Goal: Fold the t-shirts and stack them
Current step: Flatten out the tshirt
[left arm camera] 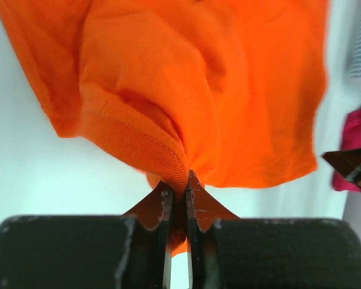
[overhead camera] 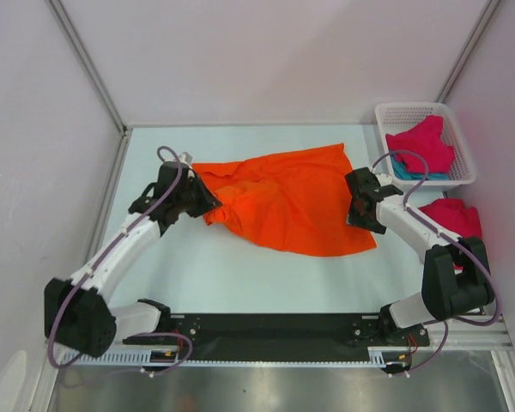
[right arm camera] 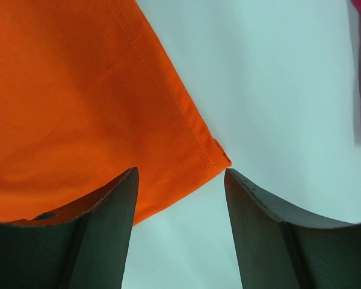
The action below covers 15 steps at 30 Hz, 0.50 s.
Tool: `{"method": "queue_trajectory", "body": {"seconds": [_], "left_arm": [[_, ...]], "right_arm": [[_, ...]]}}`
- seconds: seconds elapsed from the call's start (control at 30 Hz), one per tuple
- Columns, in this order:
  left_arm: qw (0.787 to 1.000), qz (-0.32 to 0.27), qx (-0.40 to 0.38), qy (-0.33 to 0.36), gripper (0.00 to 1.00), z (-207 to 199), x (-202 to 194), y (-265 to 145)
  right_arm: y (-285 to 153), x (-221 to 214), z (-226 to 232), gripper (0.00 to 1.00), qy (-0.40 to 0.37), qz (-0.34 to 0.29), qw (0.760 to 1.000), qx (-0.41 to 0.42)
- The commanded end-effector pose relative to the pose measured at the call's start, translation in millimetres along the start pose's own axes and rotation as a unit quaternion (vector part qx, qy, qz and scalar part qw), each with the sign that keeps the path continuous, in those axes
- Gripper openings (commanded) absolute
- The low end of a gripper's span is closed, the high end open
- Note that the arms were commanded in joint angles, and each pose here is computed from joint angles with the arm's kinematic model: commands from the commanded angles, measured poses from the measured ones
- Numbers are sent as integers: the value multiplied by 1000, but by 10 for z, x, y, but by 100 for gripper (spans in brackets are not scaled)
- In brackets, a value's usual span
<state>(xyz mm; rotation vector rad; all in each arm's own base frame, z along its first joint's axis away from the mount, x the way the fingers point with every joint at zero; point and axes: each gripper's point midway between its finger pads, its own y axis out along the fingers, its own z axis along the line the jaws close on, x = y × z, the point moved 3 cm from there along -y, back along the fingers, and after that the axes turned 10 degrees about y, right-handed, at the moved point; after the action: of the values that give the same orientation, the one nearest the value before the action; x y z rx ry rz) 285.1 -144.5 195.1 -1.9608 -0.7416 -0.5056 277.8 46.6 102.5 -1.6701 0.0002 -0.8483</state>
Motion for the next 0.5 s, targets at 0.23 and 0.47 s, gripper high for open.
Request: {"method": "queue_trajectory", "body": {"seconds": [0.23, 0.47], "left_arm": [[997, 81, -5, -2, 14, -7, 522, 1188], [996, 79, 21, -23, 19, 194, 823, 1518]], "right_arm": [[-228, 30, 8, 64, 2, -16, 1000, 18], [-290, 35, 12, 64, -7, -17, 1000, 19]]}}
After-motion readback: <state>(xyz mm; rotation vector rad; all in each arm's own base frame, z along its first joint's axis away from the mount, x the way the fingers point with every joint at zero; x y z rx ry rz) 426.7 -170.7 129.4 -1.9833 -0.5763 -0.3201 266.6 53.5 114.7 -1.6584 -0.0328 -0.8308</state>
